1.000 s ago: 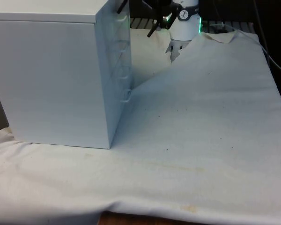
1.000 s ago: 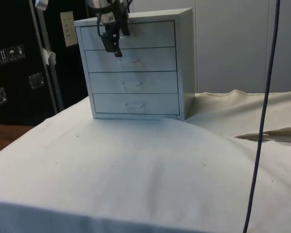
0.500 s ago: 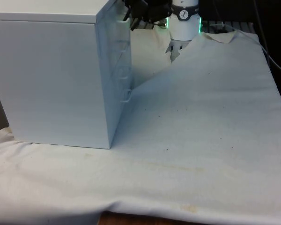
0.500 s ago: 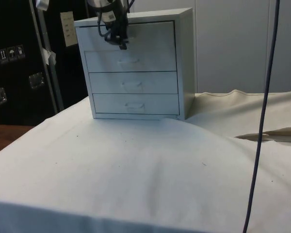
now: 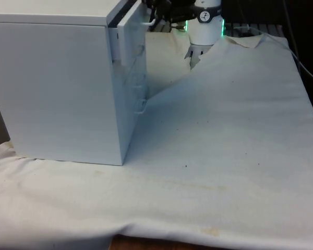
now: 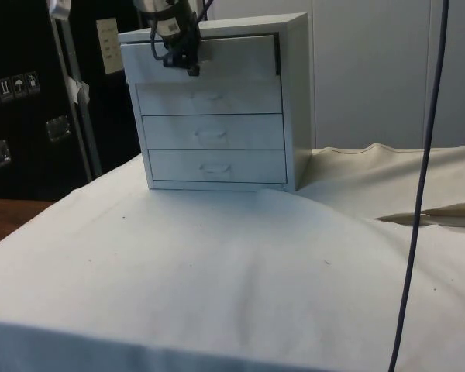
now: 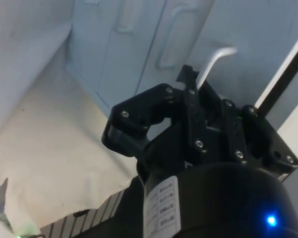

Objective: Open the drawer, then close it.

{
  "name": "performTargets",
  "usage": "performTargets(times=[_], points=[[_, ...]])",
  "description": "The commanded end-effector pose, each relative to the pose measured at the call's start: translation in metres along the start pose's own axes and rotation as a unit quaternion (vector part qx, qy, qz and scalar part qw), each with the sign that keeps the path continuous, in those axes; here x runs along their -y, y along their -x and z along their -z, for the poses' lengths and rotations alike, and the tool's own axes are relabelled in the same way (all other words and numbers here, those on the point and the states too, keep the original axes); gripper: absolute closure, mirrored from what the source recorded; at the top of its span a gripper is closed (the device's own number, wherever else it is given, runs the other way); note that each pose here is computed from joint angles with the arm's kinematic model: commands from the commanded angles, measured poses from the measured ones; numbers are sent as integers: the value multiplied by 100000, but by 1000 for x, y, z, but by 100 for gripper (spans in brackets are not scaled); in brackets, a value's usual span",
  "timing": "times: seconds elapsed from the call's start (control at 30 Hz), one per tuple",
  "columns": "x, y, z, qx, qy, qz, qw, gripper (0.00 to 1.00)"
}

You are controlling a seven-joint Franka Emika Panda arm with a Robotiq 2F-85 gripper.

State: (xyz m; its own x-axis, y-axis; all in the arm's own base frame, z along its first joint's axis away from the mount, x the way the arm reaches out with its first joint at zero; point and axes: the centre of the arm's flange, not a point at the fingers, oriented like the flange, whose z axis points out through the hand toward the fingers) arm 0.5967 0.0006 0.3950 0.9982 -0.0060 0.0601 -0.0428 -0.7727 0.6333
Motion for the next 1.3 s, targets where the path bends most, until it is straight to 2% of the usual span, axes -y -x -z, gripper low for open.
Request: performTargets(times=[0.0,0.17,0.2,0.23,0.4,0.43,0.47,0.5,0.67,0.73,0.77,0.8,1.0,1.03,1.1,1.27], points=[[4,-1,5,-72,731,-96,99997,100],[14,-1,13,0,2278,249,99974,100],[12,0,8,-37,1701,250,99985,100],[16,-1,14,4,2490,298,99969,100],[25,-1,23,67,3845,559,99924,100],[27,-1,24,134,4039,579,99917,100],[26,-1,21,146,3533,620,99936,100],[28,-1,25,115,4286,618,99906,100],[39,-1,33,211,5576,839,99841,100],[43,-1,36,229,5887,895,99822,100],[42,0,34,228,5408,946,99849,100],[45,-1,37,225,6030,932,99813,100],[58,-1,47,254,6963,998,99752,100],[57,-1,44,245,6394,991,99790,100],[65,-1,51,318,7366,1014,99723,100],[75,-1,58,333,7876,1045,99683,100]])
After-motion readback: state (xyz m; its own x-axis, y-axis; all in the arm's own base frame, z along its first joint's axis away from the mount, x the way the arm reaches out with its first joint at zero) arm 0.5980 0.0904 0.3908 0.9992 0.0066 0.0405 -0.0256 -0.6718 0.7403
